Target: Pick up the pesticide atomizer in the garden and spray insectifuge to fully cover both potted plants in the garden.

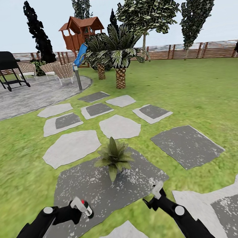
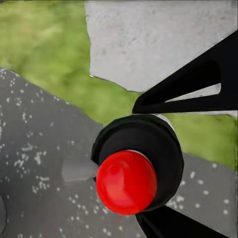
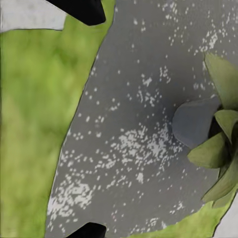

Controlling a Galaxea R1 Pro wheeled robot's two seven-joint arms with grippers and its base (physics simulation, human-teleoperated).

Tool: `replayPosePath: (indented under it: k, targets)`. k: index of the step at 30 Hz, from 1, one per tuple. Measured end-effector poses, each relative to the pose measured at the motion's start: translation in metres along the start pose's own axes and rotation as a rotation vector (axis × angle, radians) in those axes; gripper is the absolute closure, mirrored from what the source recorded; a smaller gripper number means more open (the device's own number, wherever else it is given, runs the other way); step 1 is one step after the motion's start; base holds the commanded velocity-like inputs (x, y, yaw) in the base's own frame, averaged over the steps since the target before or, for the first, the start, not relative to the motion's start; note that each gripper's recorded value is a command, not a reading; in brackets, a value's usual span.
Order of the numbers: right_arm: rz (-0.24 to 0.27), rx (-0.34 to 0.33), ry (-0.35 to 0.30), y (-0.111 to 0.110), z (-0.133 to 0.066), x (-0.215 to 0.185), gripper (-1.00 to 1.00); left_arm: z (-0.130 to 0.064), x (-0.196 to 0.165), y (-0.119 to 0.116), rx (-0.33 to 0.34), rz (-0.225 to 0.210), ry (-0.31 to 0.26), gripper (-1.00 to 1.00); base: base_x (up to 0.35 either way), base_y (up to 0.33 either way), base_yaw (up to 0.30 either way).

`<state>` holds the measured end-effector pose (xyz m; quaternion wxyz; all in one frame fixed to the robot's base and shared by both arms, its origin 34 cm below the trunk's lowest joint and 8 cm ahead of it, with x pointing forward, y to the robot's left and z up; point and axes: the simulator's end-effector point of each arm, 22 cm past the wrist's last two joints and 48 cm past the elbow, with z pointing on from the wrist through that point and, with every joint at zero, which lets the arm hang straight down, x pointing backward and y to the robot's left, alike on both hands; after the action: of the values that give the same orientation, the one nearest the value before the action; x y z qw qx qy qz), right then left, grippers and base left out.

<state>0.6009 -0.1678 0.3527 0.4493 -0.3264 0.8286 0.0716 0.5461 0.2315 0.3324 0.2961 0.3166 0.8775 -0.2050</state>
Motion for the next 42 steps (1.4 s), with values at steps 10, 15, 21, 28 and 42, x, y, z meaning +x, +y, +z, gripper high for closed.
replayPosePath:
  k: [10, 15, 21, 28, 42]
  targets:
    - [0.036, -0.007, -0.011, 0.010, 0.004, -0.006, -1.00, 0.000, 0.011, -0.007, 0.019, 0.049, 0.042, 1.00, 0.000, 0.000, 0.000]
    - [0.031, -0.007, -0.007, 0.009, 0.004, -0.004, -1.00, 0.004, 0.009, -0.012, 0.035, 0.073, 0.053, 1.00, 0.000, 0.000, 0.000]
    - [0.004, -0.051, -0.018, 0.021, 0.006, -0.012, -1.00, 0.007, 0.009, -0.018, 0.053, 0.105, 0.077, 1.00, 0.000, 0.000, 0.000]
    - [-0.046, -0.368, -0.022, 0.097, -0.004, -0.017, -1.00, 0.020, 0.029, -0.064, 0.182, 0.235, 0.174, 1.00, 0.000, 0.000, 0.000]
    - [-0.070, -0.462, -0.038, 0.116, -0.010, -0.027, 1.00, 0.032, 0.035, -0.089, 0.237, 0.346, 0.242, 1.00, 0.000, 0.000, 0.000]
